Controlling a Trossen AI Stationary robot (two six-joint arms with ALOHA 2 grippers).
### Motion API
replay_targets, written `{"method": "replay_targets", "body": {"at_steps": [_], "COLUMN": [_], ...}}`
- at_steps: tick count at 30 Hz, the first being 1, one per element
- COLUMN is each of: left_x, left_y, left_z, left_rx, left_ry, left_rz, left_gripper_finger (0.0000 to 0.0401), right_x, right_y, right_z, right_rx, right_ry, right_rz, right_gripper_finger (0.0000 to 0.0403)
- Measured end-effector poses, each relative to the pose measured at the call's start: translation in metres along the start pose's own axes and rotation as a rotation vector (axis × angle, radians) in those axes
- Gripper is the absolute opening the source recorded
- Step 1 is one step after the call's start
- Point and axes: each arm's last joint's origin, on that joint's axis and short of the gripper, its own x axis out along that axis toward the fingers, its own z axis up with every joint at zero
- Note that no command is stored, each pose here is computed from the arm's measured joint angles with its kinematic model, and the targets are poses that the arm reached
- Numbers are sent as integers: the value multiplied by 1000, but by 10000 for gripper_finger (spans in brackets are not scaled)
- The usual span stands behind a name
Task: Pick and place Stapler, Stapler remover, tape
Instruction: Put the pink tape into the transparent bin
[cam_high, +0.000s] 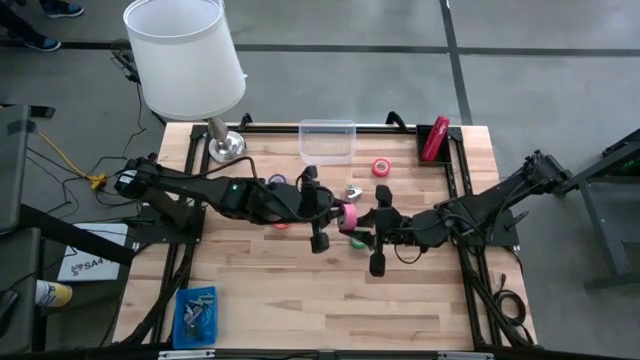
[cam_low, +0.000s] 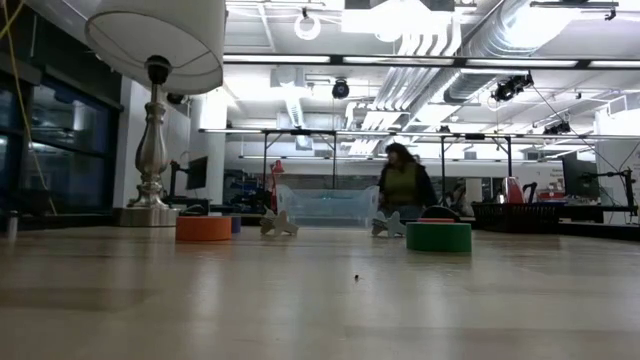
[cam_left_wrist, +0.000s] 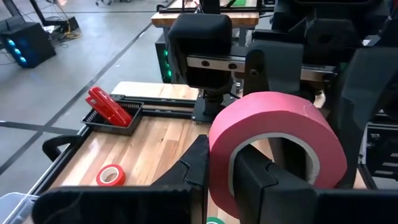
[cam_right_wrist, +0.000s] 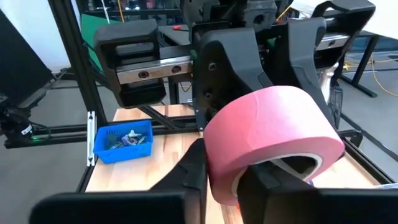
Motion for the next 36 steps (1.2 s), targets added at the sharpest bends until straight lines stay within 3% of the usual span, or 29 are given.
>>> {"method": "replay_targets", "body": {"at_steps": [8, 16, 21, 29, 36], "left_x": [0, 1, -4, -44, -78], "left_y": [0, 0, 3, 23, 41], "left_z": [-1, -3, -4, 3, 6], "left_rx": [-2, 39, 56, 92, 114], "left_ry": [6, 27, 58, 108, 151], "left_rz": [-20, 0, 1, 119, 212], "left_gripper_finger": [44, 143, 181, 189, 190], "right_x": [0, 0, 0, 6, 21], "right_y": [0, 0, -2, -16, -53], "right_z": [0, -1, -3, -11, -9], "right_rx": [-3, -2, 16, 88, 188], "right_ry": [2, 2, 18, 95, 112], "right_rz": [3, -18, -52, -138, -235], "right_gripper_finger": [39, 37, 37, 37, 37]}}
